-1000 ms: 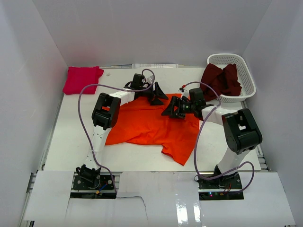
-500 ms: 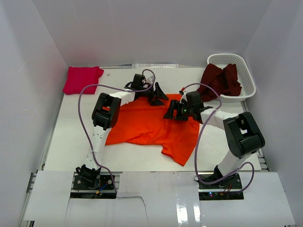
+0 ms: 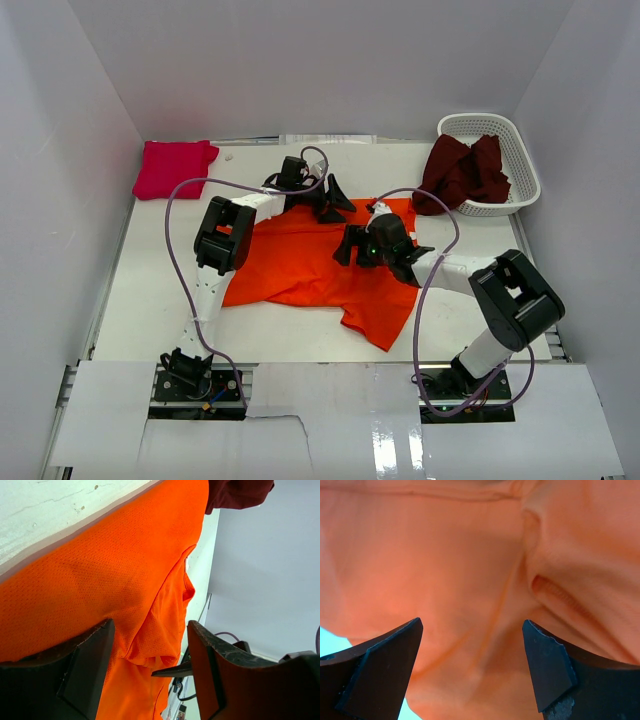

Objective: Fold and stack the t-shirts
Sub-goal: Fold the flattened tshirt in 1/3 of the way

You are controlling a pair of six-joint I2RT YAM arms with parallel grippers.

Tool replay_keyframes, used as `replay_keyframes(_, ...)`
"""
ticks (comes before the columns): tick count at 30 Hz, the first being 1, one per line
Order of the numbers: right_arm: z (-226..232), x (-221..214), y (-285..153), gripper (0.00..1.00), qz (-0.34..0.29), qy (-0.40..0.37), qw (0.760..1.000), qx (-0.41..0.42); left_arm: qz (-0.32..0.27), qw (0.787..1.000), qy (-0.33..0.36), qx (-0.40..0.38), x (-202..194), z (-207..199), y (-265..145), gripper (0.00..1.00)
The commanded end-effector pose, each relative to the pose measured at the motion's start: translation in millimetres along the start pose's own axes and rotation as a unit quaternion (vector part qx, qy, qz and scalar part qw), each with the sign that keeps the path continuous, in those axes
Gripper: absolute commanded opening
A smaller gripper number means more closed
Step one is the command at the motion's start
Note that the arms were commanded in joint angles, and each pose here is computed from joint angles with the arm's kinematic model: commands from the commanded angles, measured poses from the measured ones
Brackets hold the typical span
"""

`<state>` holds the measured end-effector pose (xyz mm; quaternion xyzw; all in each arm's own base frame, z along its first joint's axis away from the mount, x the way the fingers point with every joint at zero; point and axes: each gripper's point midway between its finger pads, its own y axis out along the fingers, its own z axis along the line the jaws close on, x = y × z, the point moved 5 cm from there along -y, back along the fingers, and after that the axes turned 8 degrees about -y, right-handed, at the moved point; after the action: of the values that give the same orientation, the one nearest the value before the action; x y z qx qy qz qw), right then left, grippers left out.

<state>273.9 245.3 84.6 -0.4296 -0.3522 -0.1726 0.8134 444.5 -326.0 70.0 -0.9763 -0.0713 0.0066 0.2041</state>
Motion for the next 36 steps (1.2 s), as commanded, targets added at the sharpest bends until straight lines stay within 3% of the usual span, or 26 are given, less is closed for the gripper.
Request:
replay_keyframes(1, -0.2, 38.4, 3.5, 0.87, -0.061, -0.011, 0.997, -0.038, 0.000, 1.000, 0.001, 0.022, -8.3, -4.0, -0.5, 0.72)
replay_keyframes(23, -5.4, 45.6, 20.1, 0.89, -0.088, -0.014, 0.994, -0.064, 0.003, 1.000, 0.002, 0.023, -9.0, -2.6, -0.3, 0.72)
replay_keyframes(36, -21.0, 40.8, 33.5, 0.89, -0.114, -0.010, 0.985, -0.128, 0.004, 1.000, 0.000, 0.023, -8.5, -0.8, 1.1, 0.72)
